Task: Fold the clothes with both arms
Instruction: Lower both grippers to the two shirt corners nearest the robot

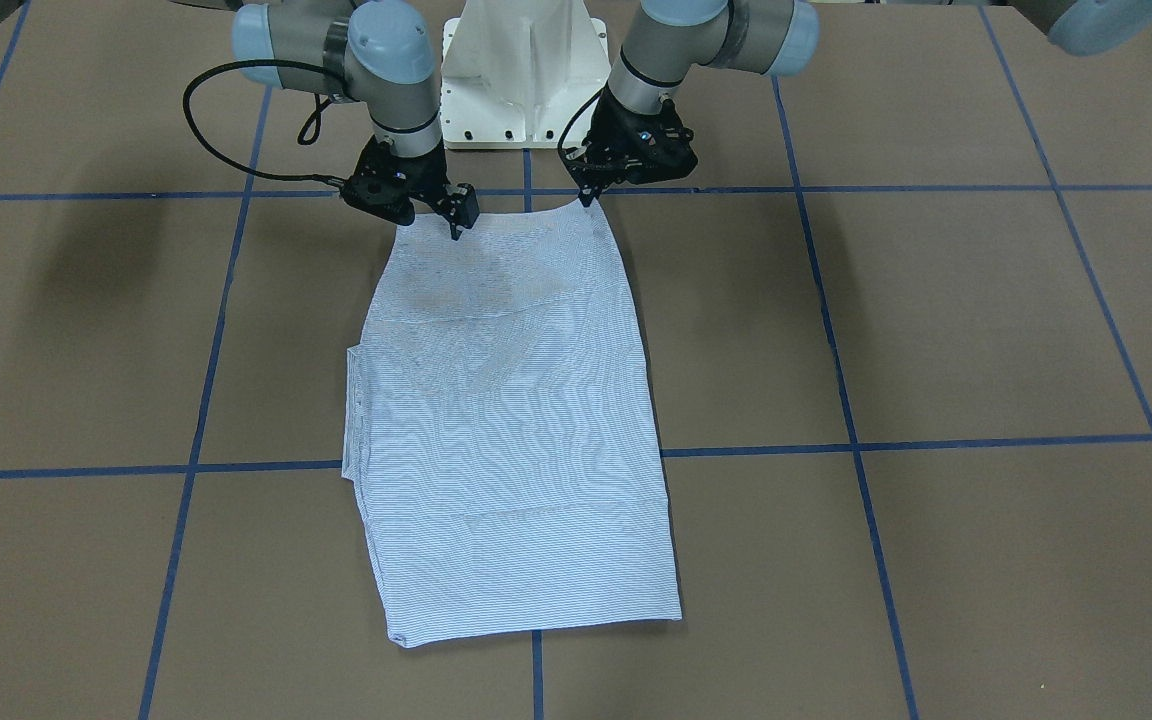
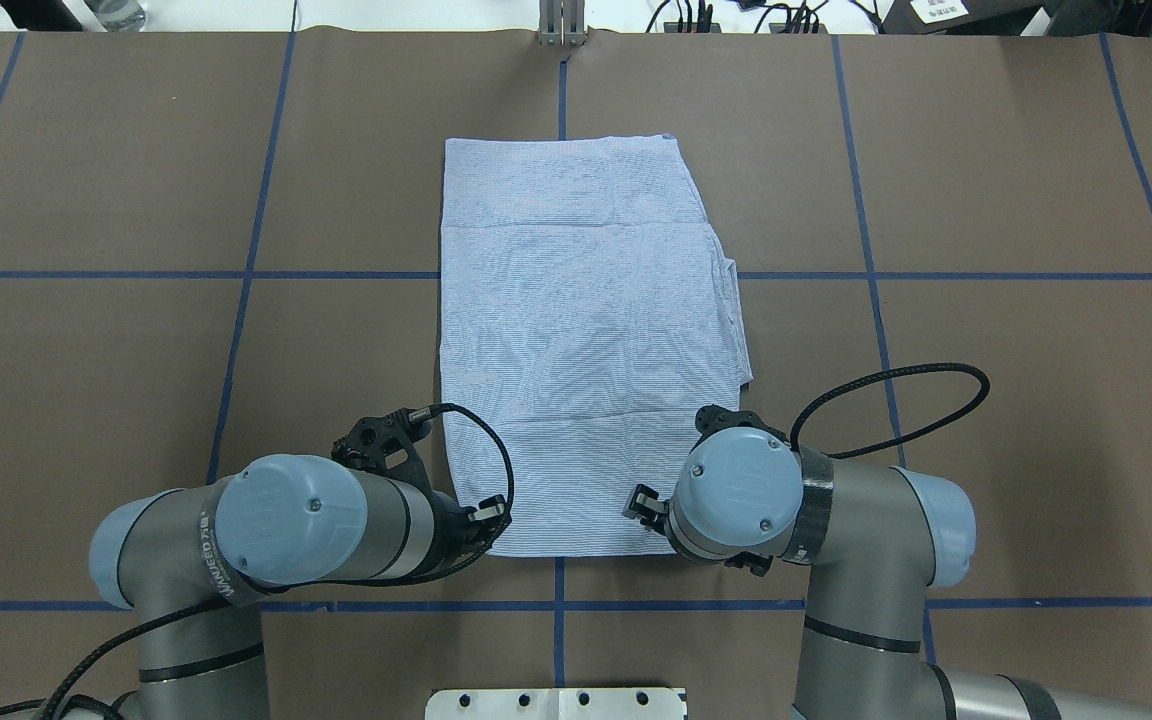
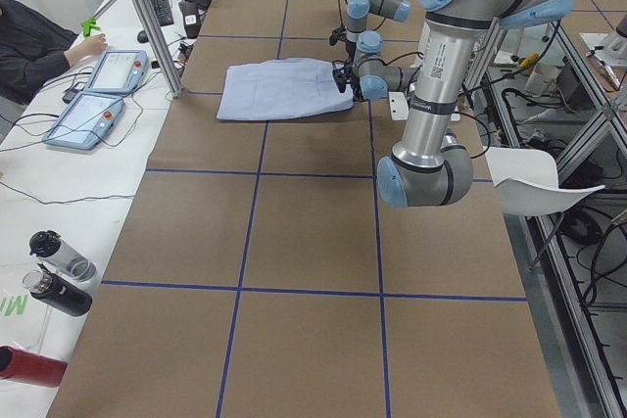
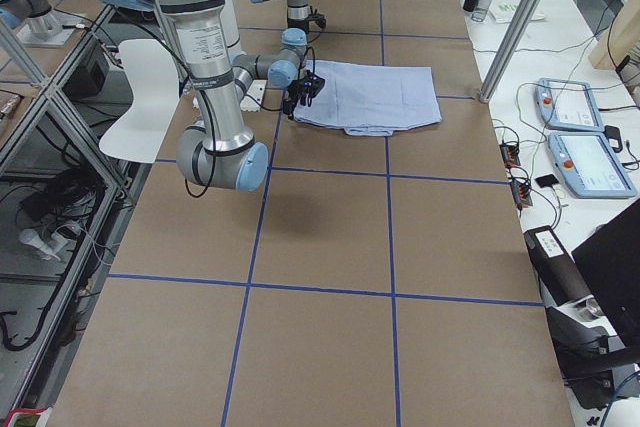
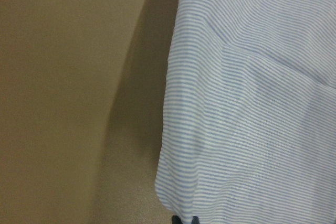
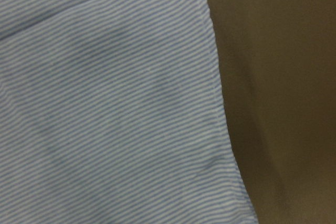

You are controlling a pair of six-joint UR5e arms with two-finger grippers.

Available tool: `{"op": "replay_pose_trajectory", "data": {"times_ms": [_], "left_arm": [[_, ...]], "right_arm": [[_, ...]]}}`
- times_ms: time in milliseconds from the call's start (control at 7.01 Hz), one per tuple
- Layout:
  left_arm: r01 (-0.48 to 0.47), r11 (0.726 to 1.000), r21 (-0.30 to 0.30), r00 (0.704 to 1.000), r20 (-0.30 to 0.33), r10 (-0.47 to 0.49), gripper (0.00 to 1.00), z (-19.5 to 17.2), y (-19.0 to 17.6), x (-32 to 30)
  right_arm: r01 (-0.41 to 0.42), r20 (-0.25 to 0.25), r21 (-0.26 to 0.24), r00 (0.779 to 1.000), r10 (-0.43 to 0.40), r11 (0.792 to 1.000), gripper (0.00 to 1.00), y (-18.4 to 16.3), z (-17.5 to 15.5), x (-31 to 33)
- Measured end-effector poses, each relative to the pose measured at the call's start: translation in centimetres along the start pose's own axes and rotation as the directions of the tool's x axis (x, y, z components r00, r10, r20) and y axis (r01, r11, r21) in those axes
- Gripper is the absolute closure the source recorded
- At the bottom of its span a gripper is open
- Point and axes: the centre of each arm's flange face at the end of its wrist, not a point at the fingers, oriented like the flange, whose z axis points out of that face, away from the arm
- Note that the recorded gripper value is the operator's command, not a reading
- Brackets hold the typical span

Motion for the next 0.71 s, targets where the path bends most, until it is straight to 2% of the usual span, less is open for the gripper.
{"op": "replay_pose_trajectory", "data": {"times_ms": [285, 428, 570, 713], "left_arm": [[0.0, 1.0, 0.0, 1.0, -0.002, 0.0, 1.0, -0.1, 0.01, 0.04], [0.0, 1.0, 0.0, 1.0, -0.001, 0.0, 1.0, -0.21, 0.04, 0.07], [0.0, 1.0, 0.0, 1.0, 0.001, 0.0, 1.0, -0.35, 0.08, 0.13], [0.0, 1.0, 0.0, 1.0, 0.0, 0.0, 1.0, -0.51, 0.11, 0.18]], "right_arm": [[0.002, -0.006, -0.004, 1.0, -0.002, 1.0, 0.02, 0.07, 0.45, 0.27], [0.003, -0.006, -0.005, 1.0, -0.003, 1.0, 0.17, 0.11, 0.45, 0.31], [0.003, -0.003, -0.006, 1.0, -0.003, 1.0, 0.39, 0.13, 0.29, 0.28], [0.003, 0.001, -0.006, 1.0, -0.003, 1.0, 0.45, 0.13, 0.13, 0.24]]}}
